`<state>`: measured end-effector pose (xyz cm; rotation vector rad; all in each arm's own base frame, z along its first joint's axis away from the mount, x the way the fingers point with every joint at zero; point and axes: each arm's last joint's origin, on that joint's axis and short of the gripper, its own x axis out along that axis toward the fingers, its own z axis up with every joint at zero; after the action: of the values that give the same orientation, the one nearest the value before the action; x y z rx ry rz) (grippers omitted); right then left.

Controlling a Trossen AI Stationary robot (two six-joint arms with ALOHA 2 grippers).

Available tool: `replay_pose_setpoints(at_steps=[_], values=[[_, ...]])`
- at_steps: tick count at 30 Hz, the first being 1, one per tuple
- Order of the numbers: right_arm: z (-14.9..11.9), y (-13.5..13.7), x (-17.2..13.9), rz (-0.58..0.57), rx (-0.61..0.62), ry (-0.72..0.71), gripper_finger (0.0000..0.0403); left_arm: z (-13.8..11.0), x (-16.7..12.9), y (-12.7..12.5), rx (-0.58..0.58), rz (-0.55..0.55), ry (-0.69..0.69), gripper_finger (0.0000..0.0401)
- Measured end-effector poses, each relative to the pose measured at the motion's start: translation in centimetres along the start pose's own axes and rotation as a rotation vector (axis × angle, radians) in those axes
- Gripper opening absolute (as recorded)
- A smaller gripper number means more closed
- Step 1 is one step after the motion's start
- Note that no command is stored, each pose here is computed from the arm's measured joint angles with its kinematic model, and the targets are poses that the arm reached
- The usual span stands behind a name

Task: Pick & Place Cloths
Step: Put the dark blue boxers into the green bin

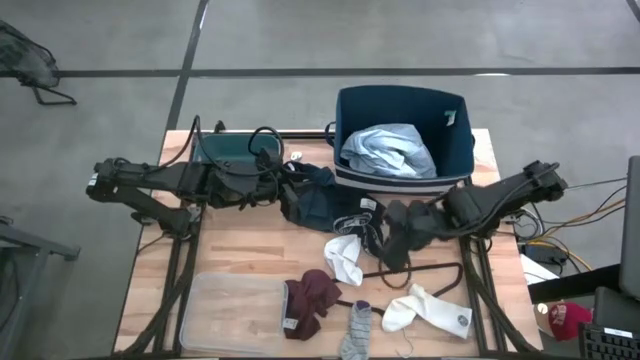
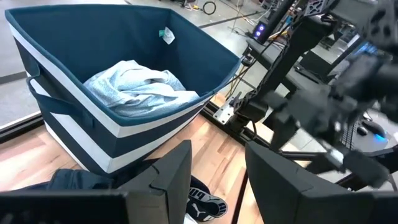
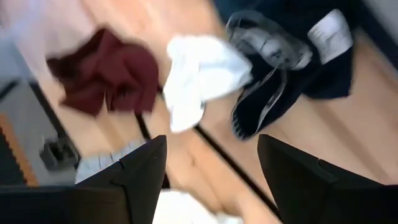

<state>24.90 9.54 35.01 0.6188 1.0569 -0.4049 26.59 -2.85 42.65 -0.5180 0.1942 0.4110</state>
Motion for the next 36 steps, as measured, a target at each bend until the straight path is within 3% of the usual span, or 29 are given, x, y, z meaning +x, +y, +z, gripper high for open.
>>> replay_pose_setpoints(at_steps=[8,13,21,36], values=[[-3.1,-0.3,3.0,-0.051,-0.094,0.102,0.0220,0.0,0.0,0.0,0.000,0.000,0.000,0.0156],[-4.9,-0.5,4.7,-0.074,-0.087,0.129,0.0215,-0.1,0.0,0.0,0.005,-0.006,0.015,0.0156],[-5.8,-0.4,7.7,0.014,0.024,0.065,0.0228,-0.4,0.0,-0.1,-0.013,-0.055,0.072,0.0156],[-5.5,-5.5,14.5,-0.059,0.354,-0.072,0.0266,-0.6,0.2,0.0,-0.014,-0.047,0.081,0.0156]])
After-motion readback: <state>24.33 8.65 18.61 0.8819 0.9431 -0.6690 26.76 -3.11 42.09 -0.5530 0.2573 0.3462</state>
